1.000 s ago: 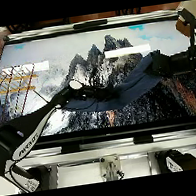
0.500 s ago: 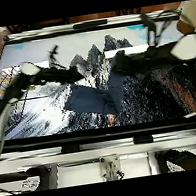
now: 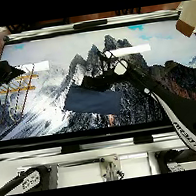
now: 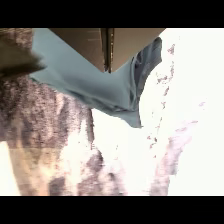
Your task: Fold the shirts.
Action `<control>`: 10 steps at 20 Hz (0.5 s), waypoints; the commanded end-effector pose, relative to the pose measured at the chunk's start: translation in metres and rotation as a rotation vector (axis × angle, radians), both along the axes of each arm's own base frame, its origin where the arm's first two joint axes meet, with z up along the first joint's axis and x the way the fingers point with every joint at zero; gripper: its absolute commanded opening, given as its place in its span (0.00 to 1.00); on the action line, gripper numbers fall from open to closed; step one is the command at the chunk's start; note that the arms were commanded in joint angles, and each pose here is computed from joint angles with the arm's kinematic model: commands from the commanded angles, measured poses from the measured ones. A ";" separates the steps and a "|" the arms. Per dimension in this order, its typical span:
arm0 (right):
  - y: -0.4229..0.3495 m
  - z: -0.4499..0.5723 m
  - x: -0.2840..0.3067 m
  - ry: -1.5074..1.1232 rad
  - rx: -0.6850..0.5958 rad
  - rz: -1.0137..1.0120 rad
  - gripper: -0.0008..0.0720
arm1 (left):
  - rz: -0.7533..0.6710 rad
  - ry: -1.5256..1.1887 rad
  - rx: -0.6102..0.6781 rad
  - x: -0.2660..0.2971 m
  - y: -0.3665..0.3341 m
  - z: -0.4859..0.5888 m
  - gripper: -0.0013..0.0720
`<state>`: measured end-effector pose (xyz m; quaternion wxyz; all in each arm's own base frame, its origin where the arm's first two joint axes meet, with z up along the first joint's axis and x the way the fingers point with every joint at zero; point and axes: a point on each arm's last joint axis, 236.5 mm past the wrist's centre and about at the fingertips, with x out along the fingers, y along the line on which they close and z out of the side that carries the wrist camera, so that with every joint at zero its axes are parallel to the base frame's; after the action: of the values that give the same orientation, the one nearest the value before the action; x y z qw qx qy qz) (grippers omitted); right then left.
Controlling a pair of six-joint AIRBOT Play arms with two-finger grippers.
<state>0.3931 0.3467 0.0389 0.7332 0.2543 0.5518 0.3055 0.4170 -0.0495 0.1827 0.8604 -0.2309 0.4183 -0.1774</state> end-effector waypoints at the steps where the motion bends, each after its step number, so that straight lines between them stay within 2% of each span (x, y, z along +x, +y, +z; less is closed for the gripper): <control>1: -0.070 -0.004 0.019 0.009 -0.120 -0.057 0.89 | -0.003 0.009 0.049 -0.012 0.014 0.000 0.07; 4: -0.205 -0.051 -0.009 0.207 -0.543 -0.104 0.89 | -0.007 0.008 0.050 -0.012 0.013 0.000 0.07; 5: -0.227 -0.067 -0.027 0.284 -0.596 -0.096 0.89 | -0.007 0.008 0.050 -0.012 0.013 0.000 0.07; 6: -0.230 -0.080 -0.040 0.340 -0.572 -0.093 0.89 | -0.011 0.008 0.051 -0.012 0.012 0.000 0.07; 10: -0.179 -0.127 -0.046 0.394 -0.317 -0.117 0.90 | -0.029 0.007 0.054 -0.012 0.006 -0.002 0.07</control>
<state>0.3578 0.1594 -0.0614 0.6836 0.1729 0.7007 0.1082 0.4058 -0.0406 0.1822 0.8626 -0.2075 0.4273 -0.1739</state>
